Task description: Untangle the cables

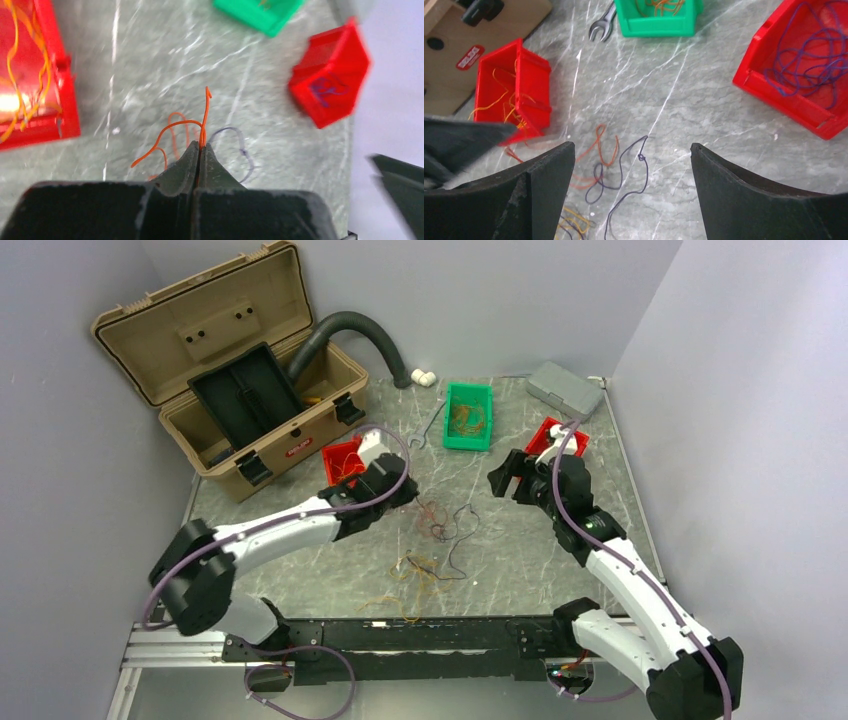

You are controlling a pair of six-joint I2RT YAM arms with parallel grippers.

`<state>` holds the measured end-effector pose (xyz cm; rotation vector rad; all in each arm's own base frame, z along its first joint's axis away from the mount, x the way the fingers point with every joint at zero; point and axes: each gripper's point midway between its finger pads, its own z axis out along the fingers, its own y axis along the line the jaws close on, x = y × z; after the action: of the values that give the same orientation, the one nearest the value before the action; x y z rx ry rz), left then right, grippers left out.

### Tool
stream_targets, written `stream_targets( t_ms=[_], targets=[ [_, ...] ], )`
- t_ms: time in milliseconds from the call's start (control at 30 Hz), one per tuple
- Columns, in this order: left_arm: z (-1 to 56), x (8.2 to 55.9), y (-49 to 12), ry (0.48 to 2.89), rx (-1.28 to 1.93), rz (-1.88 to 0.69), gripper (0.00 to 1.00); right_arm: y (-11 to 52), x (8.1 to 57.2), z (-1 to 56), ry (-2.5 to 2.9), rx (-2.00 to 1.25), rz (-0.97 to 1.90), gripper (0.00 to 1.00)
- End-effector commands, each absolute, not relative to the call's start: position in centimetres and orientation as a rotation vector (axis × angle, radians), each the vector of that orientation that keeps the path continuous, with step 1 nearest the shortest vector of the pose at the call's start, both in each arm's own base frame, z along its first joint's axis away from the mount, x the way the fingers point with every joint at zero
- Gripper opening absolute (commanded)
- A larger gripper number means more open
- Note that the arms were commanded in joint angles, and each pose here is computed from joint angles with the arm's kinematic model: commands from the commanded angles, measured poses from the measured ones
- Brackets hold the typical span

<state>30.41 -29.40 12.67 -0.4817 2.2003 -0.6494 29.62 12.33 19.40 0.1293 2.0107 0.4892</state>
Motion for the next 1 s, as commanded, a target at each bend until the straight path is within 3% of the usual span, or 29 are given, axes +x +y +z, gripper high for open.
stream_targets(
  t_ms=[0,200,500,767,967],
  targets=[
    [20.7,31.3,-28.3,2.033,-0.162,-0.588,0.0,14.5,28.3,18.5,2.021,0.01,0.628,0.87],
    [29.3,30.3,-28.2,1.882,0.067,-0.633,0.0,16.5,27.4,16.6,2.067,-0.074,0.744,0.86],
    [43.0,26.4,-30.1,1.62,0.31,-0.899,0.0,19.7,27.6,14.7,2.115,-0.198,0.858,0.89],
    [47.2,24.6,-29.8,1.539,0.331,-0.985,0.0,24.4,27.6,15.3,1.96,-0.355,1.006,0.91],
    [49.1,23.9,-29.0,1.493,0.33,-0.998,0.0,24.7,28.5,13.2,2.028,-0.339,0.947,0.87]
  ],
)
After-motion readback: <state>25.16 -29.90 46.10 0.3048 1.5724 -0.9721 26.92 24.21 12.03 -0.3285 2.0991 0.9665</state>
